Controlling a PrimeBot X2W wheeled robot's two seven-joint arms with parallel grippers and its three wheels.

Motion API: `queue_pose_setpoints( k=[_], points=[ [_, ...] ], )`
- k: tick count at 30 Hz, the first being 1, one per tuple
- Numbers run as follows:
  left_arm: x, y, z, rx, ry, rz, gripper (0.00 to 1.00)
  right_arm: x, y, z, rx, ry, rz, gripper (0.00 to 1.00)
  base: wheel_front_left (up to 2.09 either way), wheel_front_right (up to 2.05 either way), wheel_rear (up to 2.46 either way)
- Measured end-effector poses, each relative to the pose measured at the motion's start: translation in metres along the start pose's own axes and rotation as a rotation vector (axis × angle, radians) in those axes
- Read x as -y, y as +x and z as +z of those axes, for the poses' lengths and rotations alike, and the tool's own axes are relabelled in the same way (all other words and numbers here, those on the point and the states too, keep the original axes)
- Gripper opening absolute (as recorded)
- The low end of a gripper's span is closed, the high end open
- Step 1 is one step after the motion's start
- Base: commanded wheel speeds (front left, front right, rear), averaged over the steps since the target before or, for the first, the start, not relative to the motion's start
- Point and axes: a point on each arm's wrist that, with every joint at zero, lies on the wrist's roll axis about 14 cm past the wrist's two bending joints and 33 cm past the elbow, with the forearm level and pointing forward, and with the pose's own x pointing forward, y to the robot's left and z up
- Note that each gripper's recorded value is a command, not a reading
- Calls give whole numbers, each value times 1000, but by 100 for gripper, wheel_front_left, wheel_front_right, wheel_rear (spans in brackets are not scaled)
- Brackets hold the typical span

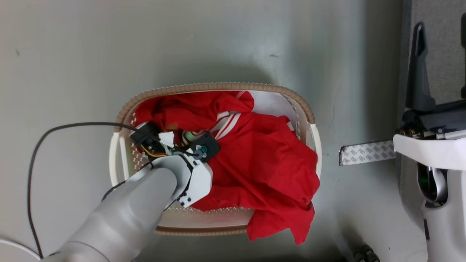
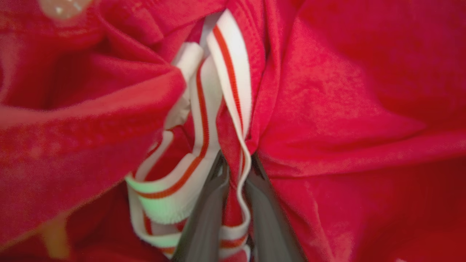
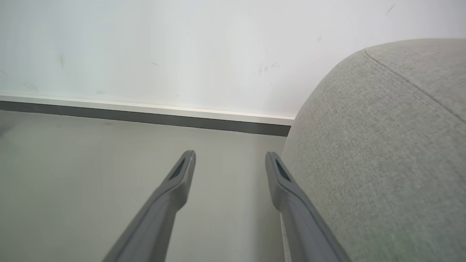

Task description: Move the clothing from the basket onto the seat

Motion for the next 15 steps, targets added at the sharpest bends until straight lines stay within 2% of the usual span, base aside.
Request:
queue_pose_setpoints(
  k=[4,10,15],
  points=[
    [-4,-12,8,26,-49,30,0,3,-7,8,-1,2,-13,100,0,0,0],
    [-12,-43,38,125,-107,105,0,9,-23,39,35,-1,-41,100,0,0,0],
    [-3,-76,56,192,-162,155,0,12,-46,62,49,-2,-64,100,0,0,0]
  ],
)
